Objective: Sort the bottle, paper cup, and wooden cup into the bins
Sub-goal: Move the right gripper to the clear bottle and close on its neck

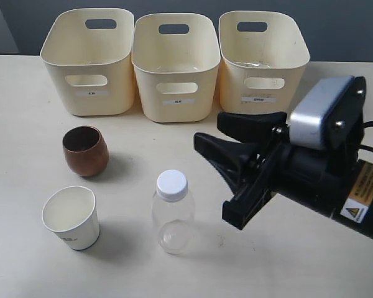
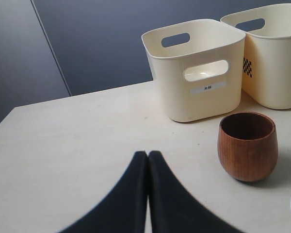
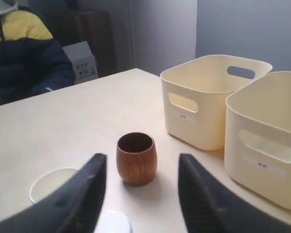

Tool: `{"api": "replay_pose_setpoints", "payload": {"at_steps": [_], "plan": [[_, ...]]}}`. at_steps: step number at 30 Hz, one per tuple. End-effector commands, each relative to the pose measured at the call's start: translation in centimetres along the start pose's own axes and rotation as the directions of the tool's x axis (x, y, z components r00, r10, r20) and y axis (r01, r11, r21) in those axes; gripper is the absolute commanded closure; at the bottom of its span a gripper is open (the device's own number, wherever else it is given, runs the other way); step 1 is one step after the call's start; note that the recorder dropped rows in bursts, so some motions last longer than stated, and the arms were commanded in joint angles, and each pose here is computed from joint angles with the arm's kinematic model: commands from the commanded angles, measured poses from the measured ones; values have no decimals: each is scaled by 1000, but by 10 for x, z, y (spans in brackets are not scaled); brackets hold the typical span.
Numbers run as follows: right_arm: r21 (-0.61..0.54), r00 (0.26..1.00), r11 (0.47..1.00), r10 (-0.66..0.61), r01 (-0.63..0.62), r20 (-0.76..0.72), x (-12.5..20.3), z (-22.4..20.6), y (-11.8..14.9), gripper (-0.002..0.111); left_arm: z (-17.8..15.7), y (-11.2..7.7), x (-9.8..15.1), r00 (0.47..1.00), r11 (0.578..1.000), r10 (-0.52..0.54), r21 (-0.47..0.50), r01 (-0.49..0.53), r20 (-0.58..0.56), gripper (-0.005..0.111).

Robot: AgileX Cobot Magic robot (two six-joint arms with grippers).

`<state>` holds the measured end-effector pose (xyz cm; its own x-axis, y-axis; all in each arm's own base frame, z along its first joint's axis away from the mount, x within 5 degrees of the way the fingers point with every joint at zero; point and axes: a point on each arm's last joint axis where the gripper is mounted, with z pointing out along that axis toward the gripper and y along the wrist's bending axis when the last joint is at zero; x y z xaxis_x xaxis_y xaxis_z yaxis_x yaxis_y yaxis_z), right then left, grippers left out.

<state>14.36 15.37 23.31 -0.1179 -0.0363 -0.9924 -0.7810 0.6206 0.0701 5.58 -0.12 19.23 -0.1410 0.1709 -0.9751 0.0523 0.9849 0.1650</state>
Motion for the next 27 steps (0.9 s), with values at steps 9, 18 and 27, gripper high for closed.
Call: {"api": "replay_pose_setpoints", "payload": {"at_steps": [9, 18, 27], "plan": [[-54, 1000, 999, 2, -4, -31, 19, 18, 2, 21, 0, 0, 0, 1000, 1000, 3, 1, -3, 5, 107], [-162, 995, 984, -79, 67, -67, 31, 24, 10, 35, 0, 0, 0, 1000, 1000, 3, 1, -3, 5, 107], [-170, 993, 985, -47, 29, -106, 46, 33, 8, 31, 0, 0, 0, 1000, 1000, 3, 1, -3, 5, 107]]}}
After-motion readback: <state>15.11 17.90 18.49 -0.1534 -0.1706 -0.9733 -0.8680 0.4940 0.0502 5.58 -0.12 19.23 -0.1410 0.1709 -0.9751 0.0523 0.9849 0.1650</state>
